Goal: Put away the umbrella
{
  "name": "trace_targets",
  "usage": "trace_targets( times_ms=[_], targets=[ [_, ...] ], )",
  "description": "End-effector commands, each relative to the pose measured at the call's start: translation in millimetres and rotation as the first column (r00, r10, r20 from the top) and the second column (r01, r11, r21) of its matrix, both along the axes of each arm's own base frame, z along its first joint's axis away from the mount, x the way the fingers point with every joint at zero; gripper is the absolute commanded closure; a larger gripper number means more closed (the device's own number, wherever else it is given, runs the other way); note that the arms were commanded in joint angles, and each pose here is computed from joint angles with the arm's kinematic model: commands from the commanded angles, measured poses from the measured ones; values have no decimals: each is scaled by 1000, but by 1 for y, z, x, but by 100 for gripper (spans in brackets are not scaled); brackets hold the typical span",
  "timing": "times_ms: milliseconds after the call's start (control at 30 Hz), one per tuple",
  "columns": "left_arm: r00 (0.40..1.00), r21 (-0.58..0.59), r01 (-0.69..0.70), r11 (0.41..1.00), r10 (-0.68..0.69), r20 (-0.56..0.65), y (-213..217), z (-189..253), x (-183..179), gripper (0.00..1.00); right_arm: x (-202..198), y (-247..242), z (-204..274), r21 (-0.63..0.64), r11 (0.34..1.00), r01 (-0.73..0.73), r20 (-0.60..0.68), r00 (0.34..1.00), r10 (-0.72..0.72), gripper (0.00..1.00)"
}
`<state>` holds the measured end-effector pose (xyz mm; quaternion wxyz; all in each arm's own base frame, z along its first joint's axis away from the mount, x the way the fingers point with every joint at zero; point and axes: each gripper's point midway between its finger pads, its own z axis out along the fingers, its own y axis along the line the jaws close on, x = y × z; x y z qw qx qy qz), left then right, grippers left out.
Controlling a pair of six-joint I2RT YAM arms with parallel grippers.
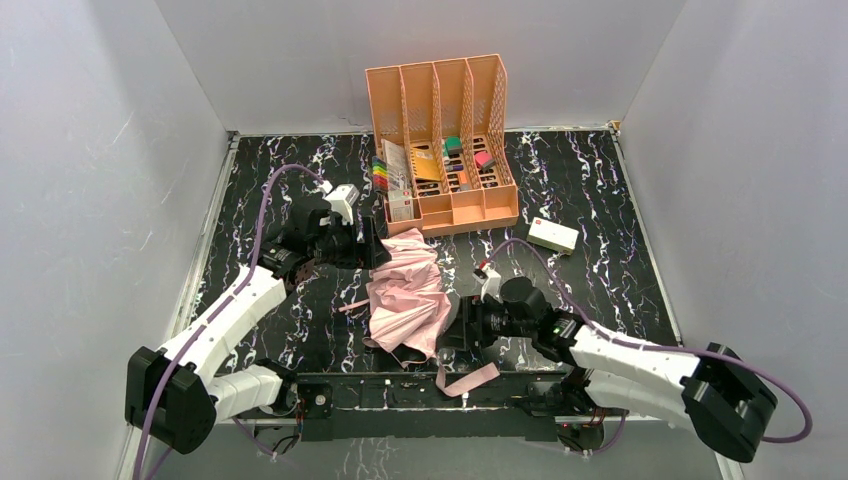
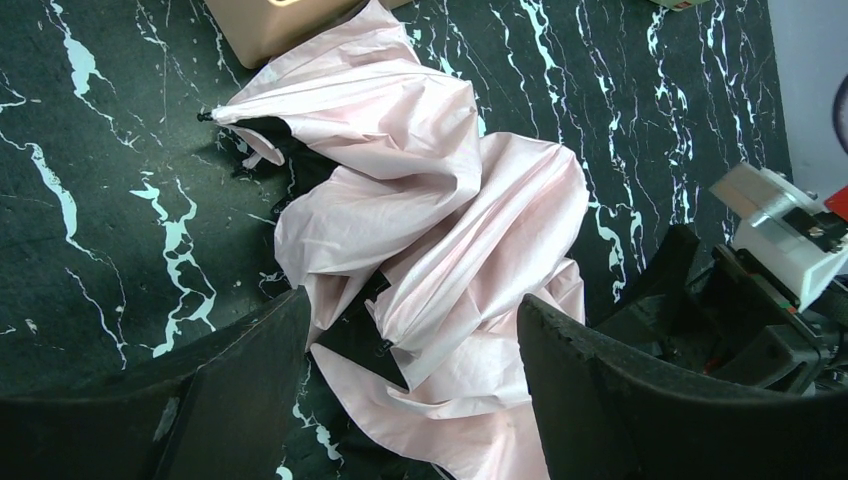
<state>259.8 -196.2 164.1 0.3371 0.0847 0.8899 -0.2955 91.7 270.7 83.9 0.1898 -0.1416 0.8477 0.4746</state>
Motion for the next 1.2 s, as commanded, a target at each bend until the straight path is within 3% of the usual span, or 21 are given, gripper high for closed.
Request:
trace_targets(
  times_ms=[0,233,433,600,900,1167],
  targets=[
    [1000,-36,16,999,-15,22,-6,12,2,27,7,25,30,180,984,5,14,1000,-7,22],
    [1000,-40,16,999,-16,16,-7,10,2,27,5,34,21,186,982,-15,-17,1000,18,24],
    [1000,-44,26,999,-26,6,-9,6,2,27,1,47,19,190,979,-79,-24,996,85,31],
    [1000,-43,23,999,-23,5,-8,5,1,27,2,57,27,215,971,-99,-8,995,103,48],
    [1000,-34,12,999,-12,2,-6,1,0,28,14,66,89,312,946,-87,84,994,64,99],
    [1000,-33,4,999,-3,26,-4,9,2,28,62,84,144,309,950,33,179,980,-92,100]
  ],
)
